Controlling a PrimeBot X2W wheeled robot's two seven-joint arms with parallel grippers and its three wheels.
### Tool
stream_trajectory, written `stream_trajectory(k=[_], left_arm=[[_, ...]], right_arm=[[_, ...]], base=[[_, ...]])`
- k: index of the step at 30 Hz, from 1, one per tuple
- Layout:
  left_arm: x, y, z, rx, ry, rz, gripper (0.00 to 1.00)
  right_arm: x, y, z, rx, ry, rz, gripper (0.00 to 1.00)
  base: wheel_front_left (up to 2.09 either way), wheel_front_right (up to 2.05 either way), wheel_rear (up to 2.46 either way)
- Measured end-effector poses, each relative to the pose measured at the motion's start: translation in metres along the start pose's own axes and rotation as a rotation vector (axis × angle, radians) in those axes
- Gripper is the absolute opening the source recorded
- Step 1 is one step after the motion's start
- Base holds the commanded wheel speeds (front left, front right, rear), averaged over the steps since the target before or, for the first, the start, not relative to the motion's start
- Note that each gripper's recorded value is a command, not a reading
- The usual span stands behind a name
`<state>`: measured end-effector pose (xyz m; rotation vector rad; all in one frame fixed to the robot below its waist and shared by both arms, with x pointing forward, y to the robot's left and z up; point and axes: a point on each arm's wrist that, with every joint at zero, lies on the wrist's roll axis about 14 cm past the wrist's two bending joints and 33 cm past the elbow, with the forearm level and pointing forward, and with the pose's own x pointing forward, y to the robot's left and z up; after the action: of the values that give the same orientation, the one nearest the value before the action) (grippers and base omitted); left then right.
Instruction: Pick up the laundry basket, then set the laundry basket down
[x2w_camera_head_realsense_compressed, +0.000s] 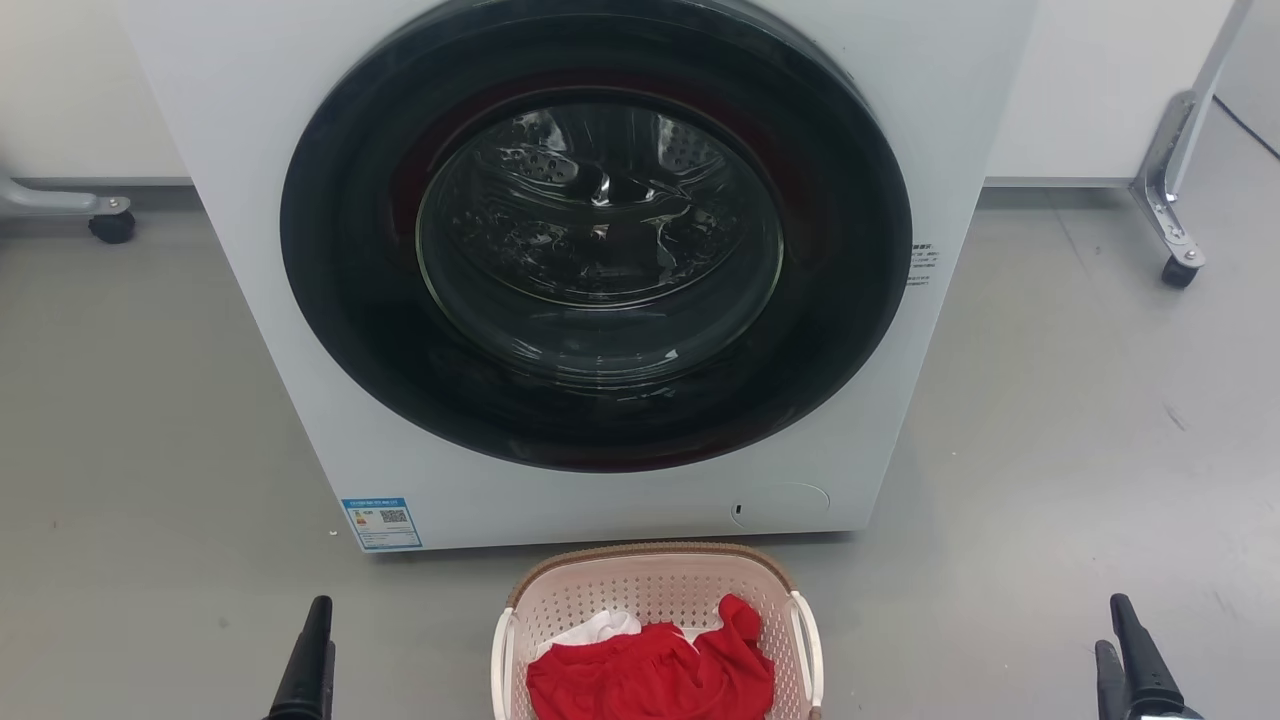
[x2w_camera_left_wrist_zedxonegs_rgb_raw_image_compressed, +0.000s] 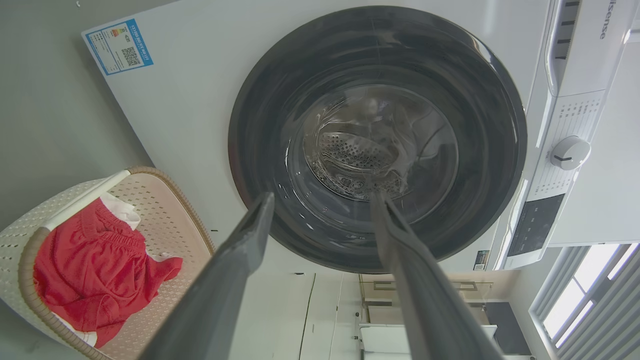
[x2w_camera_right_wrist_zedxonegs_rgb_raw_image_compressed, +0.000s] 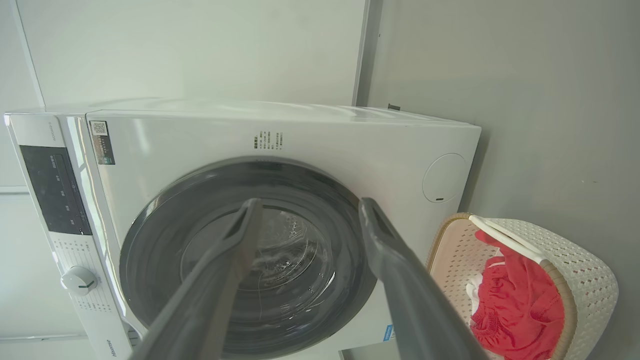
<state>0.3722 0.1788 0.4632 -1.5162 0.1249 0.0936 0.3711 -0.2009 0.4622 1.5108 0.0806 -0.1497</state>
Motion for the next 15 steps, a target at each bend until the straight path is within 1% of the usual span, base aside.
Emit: stream_trajectory(k=[5,12,13,15], left_arm=[[0.002,-0.003,-0.004,0.09,0.013,-0.011,1.0],[0.005,-0.008,-0.007,0.231,0.023,-0.017,1.0],[0.008,-0.015,-0.012,0.44,0.032,-0.026,1.0],[0.008,-0.015,-0.013,0.493,0.037,-0.024,1.0]], right_arm=[[0.003,0.004,-0.001,-0.08,0.004,0.012,1.0],[0.004,0.006,-0.003,-0.232,0.021,0.017,1.0],[0.007,0.011,-0.007,-0.456,0.044,0.027,1.0],[0.007,0.012,-0.01,-0.512,0.055,0.028,1.0]], base=[[0.0,0.0,0.0],[0.0,0.0,0.0],[0.0,0.0,0.0],[0.0,0.0,0.0]])
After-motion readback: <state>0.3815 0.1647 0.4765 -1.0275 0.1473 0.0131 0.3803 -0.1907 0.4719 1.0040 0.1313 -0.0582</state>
